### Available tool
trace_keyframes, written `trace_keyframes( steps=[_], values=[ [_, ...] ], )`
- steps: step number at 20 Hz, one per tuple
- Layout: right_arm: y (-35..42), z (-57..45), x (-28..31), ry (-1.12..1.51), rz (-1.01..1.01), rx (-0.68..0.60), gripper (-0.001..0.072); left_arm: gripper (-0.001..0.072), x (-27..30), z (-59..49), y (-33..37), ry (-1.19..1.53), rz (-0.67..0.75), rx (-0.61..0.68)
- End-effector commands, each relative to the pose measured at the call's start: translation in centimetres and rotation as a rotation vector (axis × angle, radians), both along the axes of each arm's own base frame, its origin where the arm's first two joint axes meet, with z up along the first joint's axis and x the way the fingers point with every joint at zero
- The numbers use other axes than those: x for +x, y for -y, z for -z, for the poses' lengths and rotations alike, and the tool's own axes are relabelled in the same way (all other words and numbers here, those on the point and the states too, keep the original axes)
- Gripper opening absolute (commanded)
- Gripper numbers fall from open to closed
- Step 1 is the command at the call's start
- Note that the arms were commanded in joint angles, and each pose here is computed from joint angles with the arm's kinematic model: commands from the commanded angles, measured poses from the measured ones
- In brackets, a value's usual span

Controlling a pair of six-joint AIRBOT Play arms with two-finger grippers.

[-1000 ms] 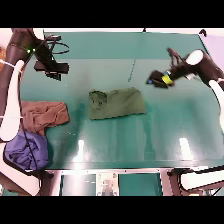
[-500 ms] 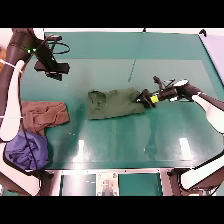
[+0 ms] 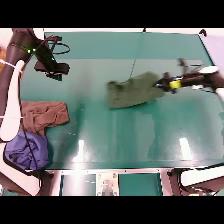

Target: Fold the shirts.

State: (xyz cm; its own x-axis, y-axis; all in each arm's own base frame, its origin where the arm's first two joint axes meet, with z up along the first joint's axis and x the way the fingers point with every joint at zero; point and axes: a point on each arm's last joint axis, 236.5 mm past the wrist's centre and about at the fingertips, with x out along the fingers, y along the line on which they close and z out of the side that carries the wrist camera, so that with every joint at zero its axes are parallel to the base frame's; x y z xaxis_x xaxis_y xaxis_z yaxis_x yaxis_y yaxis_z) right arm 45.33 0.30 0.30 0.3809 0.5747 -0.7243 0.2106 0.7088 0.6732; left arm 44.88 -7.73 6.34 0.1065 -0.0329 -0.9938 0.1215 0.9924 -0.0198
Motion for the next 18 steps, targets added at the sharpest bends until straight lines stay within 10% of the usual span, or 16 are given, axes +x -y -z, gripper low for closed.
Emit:
trace_keyframes(
  steps=[1, 7, 15, 18],
  values=[
    [15.5, -2.9, -5.8, -0.024, 0.336, -0.208, 0.0019, 0.0022, 0.1, 0.0, 0.0, 0.003, 0.0, -0.001],
    [30.7, 0.0, -24.5, -0.176, 0.918, -0.177, 0.0019, 0.0022, 0.0, 0.0, 0.4, 0.0, 0.004, -0.015],
    [27.4, 9.9, -34.3, -0.346, 1.2, -0.016, 0.0021, 0.0022, 0.0, 0.0, 0.5, -0.002, 0.005, -0.02],
    [27.5, 7.9, -34.0, -0.343, 1.145, 0.001, 0.0403, 0.0022, 0.0, 0.0, 0.5, 0.0, 0.025, -0.019]
  ],
)
